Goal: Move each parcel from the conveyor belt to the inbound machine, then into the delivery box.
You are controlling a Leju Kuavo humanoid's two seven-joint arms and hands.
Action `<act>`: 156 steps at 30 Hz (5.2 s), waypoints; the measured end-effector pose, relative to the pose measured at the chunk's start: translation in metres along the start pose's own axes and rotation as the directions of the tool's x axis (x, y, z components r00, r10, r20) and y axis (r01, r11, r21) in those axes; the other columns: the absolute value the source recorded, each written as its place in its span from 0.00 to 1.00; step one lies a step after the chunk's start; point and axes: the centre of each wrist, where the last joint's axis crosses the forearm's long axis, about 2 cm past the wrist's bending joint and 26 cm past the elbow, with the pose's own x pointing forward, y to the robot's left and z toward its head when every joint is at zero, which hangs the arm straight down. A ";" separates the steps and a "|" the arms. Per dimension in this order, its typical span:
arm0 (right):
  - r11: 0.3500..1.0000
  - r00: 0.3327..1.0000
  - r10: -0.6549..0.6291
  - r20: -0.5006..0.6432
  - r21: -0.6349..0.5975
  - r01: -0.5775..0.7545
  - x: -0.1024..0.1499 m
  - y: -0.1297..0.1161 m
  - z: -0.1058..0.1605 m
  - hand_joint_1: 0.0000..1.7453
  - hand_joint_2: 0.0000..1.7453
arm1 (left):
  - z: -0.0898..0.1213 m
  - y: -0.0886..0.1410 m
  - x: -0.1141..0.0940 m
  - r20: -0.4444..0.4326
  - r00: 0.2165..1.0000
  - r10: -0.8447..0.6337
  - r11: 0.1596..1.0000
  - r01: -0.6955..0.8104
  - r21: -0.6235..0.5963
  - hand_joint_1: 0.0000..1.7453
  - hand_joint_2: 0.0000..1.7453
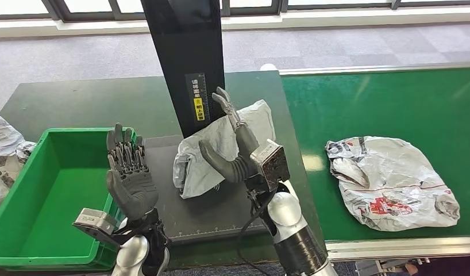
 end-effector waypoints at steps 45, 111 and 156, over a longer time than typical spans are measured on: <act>0.916 0.950 0.246 0.194 -0.366 -0.163 0.080 -0.019 0.141 0.00 1.00 | 0.026 -0.050 -0.094 0.471 0.223 -0.854 -0.034 0.878 -0.477 0.00 1.00; 0.960 0.971 0.167 0.172 -0.253 -0.120 0.063 -0.013 0.139 0.00 1.00 | -0.016 -0.027 -0.112 0.287 -0.136 -0.948 -0.261 0.848 -0.461 1.00 1.00; 0.936 0.977 0.187 0.099 -0.319 -0.147 0.062 -0.009 0.161 0.00 1.00 | -0.049 0.055 0.061 0.210 -0.026 -0.977 0.032 0.962 0.270 1.00 1.00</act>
